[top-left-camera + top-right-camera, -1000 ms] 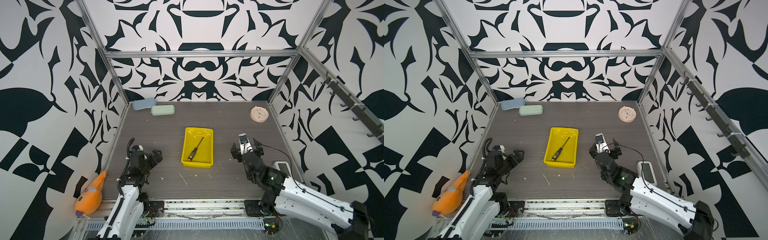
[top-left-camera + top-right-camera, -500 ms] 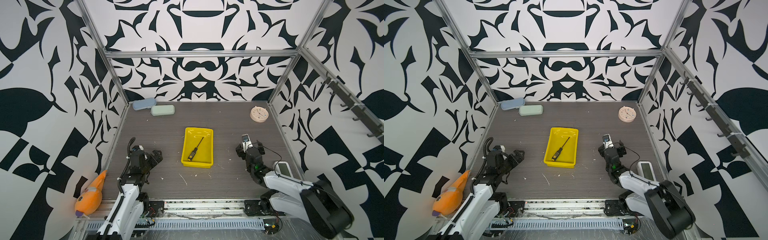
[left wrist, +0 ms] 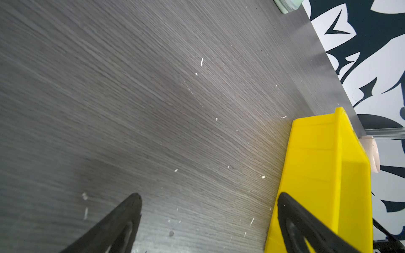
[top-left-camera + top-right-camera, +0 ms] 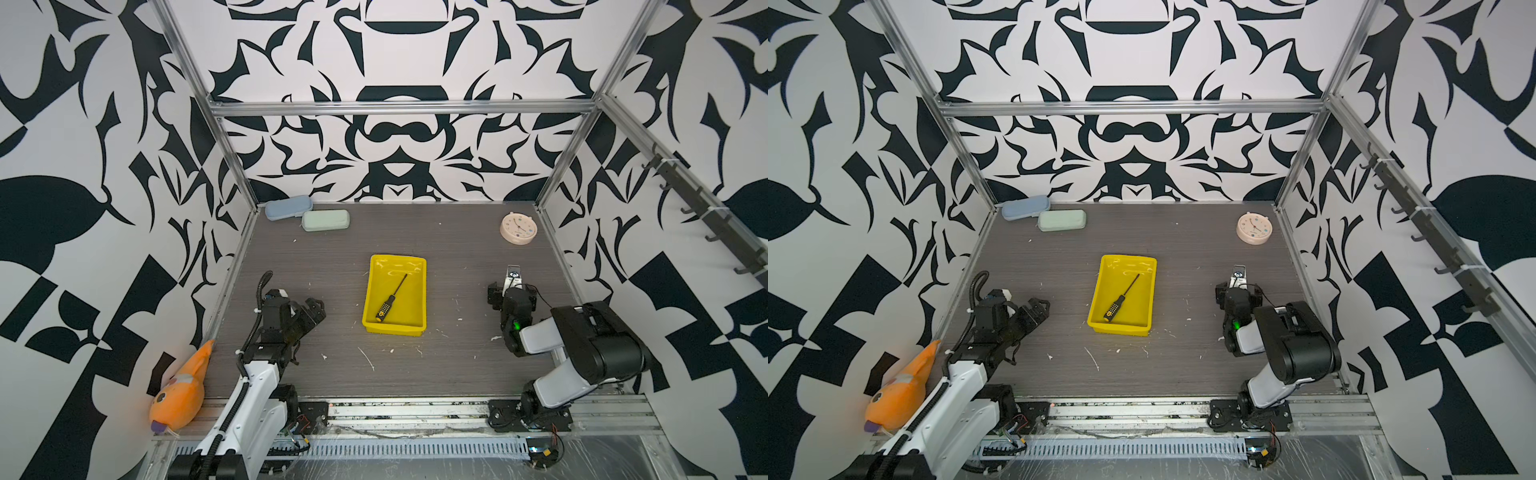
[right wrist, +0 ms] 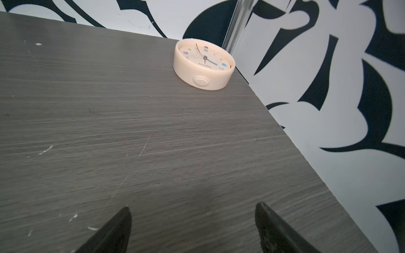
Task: Put the screwdriver in the bin
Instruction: Reset both arms
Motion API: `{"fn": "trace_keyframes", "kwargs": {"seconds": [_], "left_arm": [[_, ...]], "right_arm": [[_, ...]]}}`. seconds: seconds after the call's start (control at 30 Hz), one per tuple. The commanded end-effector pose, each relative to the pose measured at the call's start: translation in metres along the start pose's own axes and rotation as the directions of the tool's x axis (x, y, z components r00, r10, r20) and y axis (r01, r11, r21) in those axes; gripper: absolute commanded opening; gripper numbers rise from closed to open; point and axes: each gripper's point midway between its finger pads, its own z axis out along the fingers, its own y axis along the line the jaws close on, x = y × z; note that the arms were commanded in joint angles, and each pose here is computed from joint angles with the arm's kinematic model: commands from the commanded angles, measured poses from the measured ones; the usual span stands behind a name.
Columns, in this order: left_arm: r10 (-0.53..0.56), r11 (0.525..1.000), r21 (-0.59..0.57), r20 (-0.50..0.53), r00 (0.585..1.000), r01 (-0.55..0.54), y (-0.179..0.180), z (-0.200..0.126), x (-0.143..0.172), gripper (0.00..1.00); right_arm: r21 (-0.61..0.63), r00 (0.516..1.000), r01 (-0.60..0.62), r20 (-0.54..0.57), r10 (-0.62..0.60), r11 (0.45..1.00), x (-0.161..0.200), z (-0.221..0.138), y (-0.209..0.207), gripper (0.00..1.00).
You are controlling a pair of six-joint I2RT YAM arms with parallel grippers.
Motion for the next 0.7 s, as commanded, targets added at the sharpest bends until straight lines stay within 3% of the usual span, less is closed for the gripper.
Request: {"fn": "trace_keyframes", "kwargs": {"seconds": [0.0, 0.07, 0.23, 0.4, 0.5, 0.57, 0.67], "left_arm": [[-0.013, 1.000, 0.002, 0.041, 0.999, 0.013, -0.006, -0.001, -0.014, 0.99], [-0.024, 1.000, -0.009, 0.047, 0.999, 0.025, -0.004, 0.000, -0.015, 0.99], [-0.024, 0.997, -0.071, 0.120, 0.993, 0.033, 0.003, 0.001, -0.032, 0.99], [-0.028, 0.994, -0.095, 0.283, 0.959, 0.057, -0.013, -0.009, -0.083, 0.99], [0.112, 0.991, -0.109, 0.368, 0.923, -0.077, -0.032, -0.011, -0.115, 0.99], [0.256, 0.961, -0.204, 0.403, 0.879, -0.186, -0.032, -0.010, -0.133, 0.99], [0.385, 0.892, -0.394, 0.412, 0.826, -0.220, -0.010, -0.007, -0.152, 0.99]], "right_arm": [[-0.074, 0.995, -0.061, 0.071, 0.066, 0.995, -0.036, 0.010, 0.016, 1.00], [-0.135, 0.999, -0.031, 0.002, 0.032, 0.990, -0.031, 0.014, 0.029, 1.00], [-0.128, 1.000, -0.025, 0.008, 0.026, 0.991, -0.031, 0.014, 0.027, 1.00], [-0.126, 1.000, -0.024, 0.013, 0.026, 0.992, -0.032, 0.015, 0.027, 1.00], [-0.126, 1.000, -0.024, 0.014, 0.026, 0.992, -0.032, 0.015, 0.027, 1.00], [-0.127, 1.000, -0.025, 0.014, 0.027, 0.992, -0.031, 0.015, 0.027, 1.00], [-0.127, 1.000, -0.025, 0.013, 0.027, 0.992, -0.031, 0.015, 0.027, 1.00]]}}
